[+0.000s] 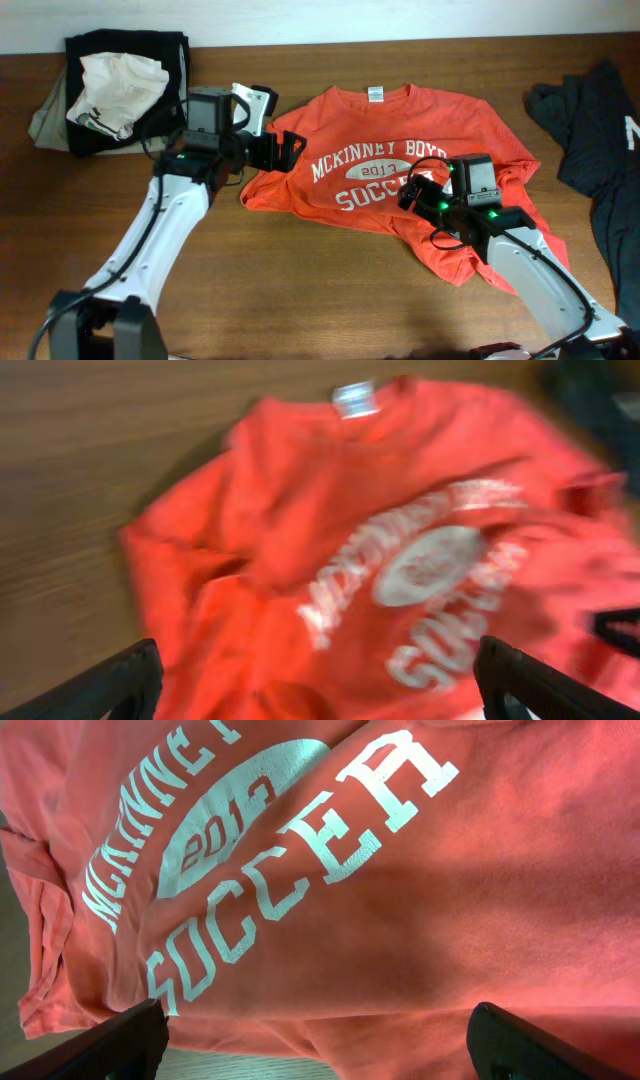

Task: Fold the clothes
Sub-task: 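Grasp the T-shirt's left hem with the left gripper, right gripper holding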

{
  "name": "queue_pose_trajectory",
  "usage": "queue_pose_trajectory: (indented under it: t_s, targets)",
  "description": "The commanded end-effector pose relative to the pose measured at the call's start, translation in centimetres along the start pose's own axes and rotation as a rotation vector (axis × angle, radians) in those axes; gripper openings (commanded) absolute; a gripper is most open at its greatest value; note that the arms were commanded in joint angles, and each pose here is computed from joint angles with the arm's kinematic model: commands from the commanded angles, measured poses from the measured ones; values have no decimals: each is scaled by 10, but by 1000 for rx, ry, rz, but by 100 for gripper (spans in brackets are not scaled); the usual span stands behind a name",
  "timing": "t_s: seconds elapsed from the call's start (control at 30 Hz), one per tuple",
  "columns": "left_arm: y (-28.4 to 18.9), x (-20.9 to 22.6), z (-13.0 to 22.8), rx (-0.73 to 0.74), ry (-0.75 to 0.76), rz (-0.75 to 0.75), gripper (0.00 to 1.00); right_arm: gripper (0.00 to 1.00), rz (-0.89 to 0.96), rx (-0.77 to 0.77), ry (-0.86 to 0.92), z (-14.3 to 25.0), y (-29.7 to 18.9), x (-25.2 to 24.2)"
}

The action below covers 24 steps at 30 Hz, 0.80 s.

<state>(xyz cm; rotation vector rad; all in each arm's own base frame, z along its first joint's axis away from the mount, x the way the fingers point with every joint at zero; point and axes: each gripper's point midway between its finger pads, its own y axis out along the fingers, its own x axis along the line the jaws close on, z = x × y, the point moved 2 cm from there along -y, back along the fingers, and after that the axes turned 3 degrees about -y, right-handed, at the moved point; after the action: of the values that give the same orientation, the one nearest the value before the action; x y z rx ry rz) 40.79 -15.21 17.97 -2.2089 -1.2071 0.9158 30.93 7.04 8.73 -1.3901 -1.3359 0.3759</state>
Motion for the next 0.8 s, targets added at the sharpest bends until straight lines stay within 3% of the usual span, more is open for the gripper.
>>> queue_pose_trajectory:
  t_s: [0.0,0.07,0.47,0.77]
  targets:
    - [15,30,0,0,75,-371,99,99,20,-11,-1,0,1,-2]
    - [28,35,4,-1,127,-515,99,99,30,3,2,2,6,-5]
    - [106,53,44,75,142,-503,99,99,83,-5,6,1,10,-14]
    - [116,49,51,91,139,-453,99,99,97,-15,6,-1,10,-17]
